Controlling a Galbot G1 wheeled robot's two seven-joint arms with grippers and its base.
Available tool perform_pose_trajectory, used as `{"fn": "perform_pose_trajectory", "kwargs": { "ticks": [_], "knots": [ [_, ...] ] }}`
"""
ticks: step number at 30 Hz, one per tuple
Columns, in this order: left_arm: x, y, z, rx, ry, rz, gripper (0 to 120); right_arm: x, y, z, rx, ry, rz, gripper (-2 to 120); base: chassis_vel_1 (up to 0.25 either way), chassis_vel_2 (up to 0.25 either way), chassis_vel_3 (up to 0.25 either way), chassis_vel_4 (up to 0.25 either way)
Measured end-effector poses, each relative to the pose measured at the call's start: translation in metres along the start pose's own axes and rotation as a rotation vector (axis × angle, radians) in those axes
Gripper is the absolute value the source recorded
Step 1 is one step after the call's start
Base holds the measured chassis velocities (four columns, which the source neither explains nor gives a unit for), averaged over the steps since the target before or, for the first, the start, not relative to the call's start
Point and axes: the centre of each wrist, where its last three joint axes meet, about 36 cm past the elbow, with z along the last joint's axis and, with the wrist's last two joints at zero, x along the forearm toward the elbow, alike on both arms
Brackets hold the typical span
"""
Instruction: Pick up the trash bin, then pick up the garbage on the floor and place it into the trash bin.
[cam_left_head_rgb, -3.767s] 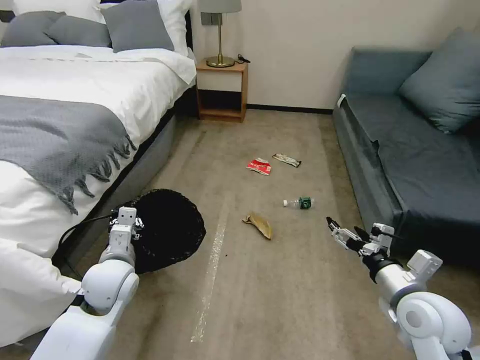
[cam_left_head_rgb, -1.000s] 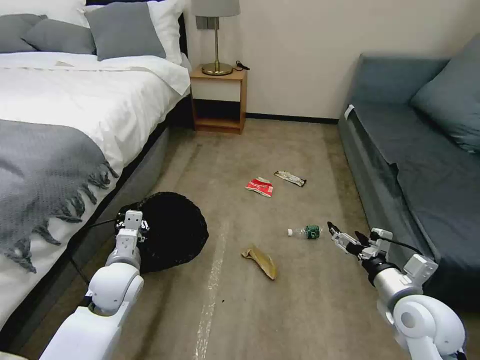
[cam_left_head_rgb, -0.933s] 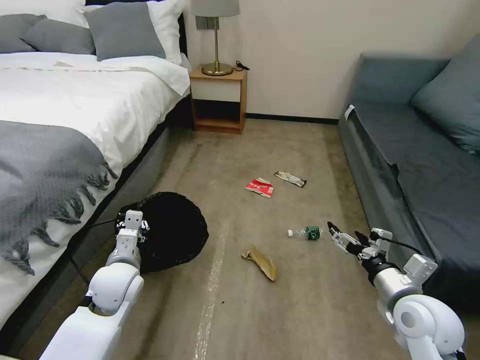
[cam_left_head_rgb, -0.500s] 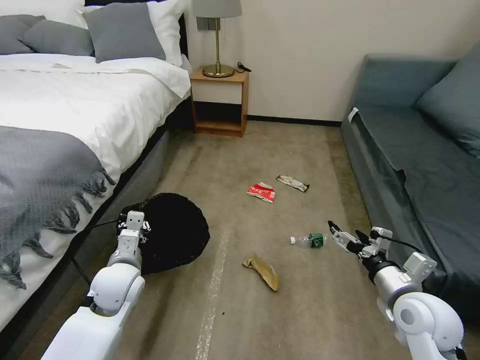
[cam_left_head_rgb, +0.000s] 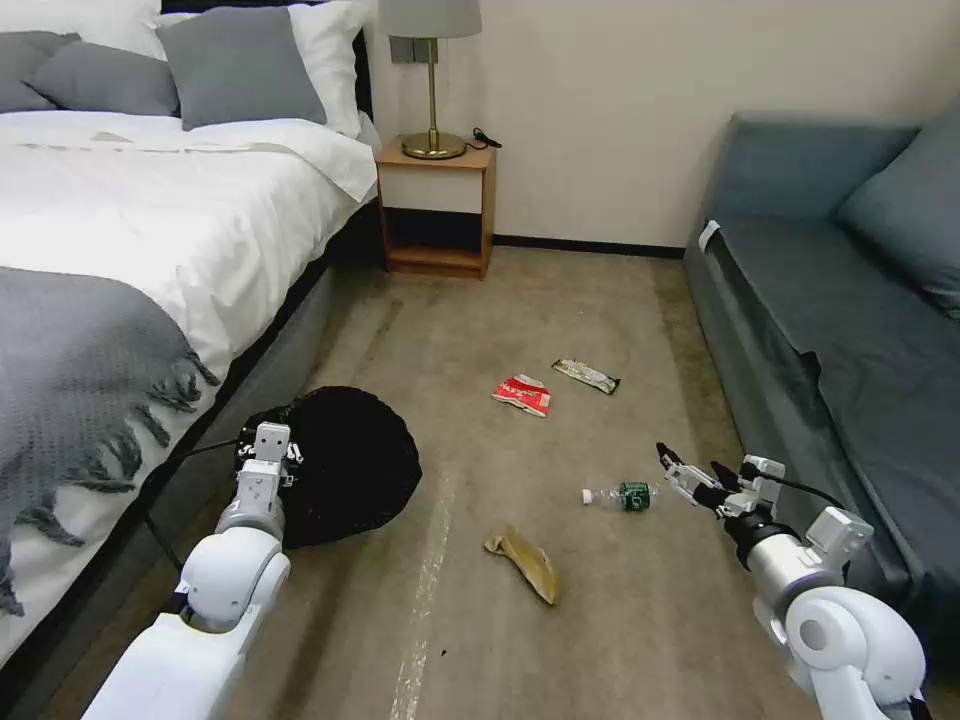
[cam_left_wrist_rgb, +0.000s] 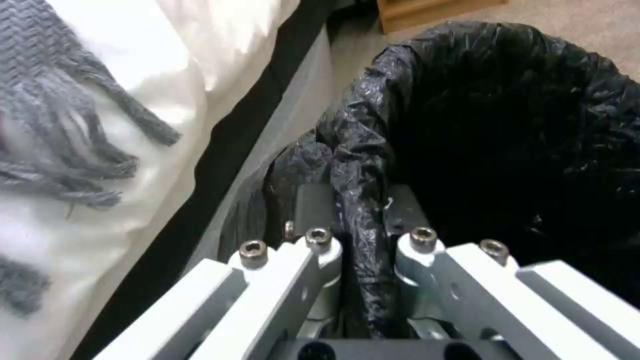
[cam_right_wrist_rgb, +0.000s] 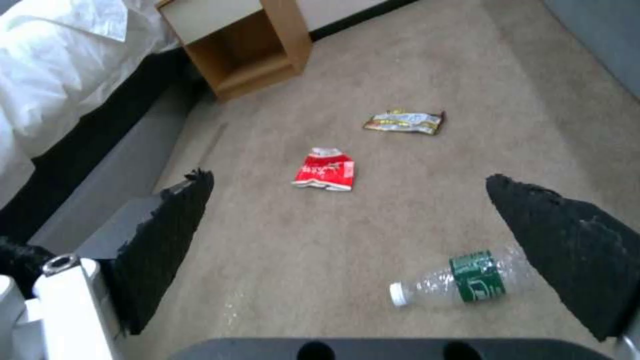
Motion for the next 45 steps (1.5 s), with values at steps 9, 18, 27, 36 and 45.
{"fn": "perform_pose_trajectory", "kwargs": {
  "ticks": [9,18,27,36,45],
  "knots": [
    [0.001,-0.001,0.002,-0.016,-0.01,-0.002,4,0.001,0.0,0.004,0.005,0.003,0.003,100,-0.061,0.073,0.069,-0.068],
    [0.0,0.002,0.006,-0.019,-0.015,-0.01,4,0.001,0.0,0.005,0.007,0.004,0.003,100,-0.07,0.061,0.067,-0.055],
    [-0.002,-0.002,0.007,-0.029,-0.02,-0.01,4,0.001,-0.001,0.008,0.007,0.007,0.006,100,-0.062,0.057,0.055,-0.059],
    [-0.004,-0.001,0.009,-0.037,-0.03,-0.014,4,0.002,-0.003,0.012,0.011,0.019,0.007,100,-0.066,0.062,0.071,-0.068],
    [-0.005,0.001,0.012,-0.035,-0.036,-0.015,4,0.002,-0.002,0.018,0.03,0.064,-0.003,100,-0.068,0.067,0.068,-0.055]
  ]
}}
